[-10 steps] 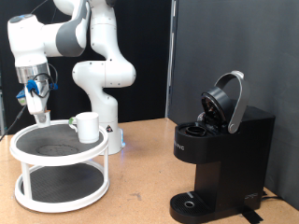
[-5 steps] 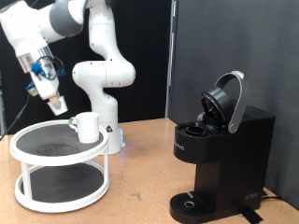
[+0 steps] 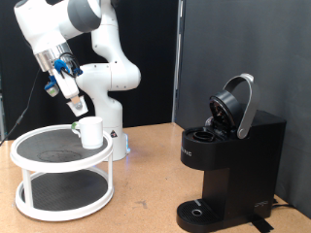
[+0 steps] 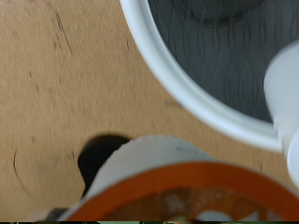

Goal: Make a cup of coffee with the keurig machine

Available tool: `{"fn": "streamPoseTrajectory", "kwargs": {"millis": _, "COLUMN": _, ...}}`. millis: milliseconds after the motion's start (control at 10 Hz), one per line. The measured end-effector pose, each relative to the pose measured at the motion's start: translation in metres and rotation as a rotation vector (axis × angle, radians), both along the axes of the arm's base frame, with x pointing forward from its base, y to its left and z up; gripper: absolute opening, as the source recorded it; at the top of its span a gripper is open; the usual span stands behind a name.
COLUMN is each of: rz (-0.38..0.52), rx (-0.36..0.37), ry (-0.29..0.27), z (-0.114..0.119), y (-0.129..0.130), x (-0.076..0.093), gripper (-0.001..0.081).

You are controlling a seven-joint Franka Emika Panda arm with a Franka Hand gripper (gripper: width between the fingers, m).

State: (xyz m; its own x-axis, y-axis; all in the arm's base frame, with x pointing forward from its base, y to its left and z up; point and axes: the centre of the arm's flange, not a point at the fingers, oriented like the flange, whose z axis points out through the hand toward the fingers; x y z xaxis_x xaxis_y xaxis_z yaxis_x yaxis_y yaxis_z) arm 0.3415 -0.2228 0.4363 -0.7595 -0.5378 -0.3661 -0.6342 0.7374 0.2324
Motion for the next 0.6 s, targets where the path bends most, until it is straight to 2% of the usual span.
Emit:
{"fn": "streamPoseTrajectory", "kwargs": {"millis": 400, "rz": 0.037, "rx": 0.258, "ry": -0.028, "z": 0.023, "y": 0.048, "x": 0.028, "gripper": 0.0313}}
{"fn": "streamPoseTrajectory", "kwargs": {"millis": 600, "rz": 0.061, "rx": 0.302, "ry": -0.042, "z": 0.036, "y": 0.073, "x": 0.042, "gripper": 0.0313}}
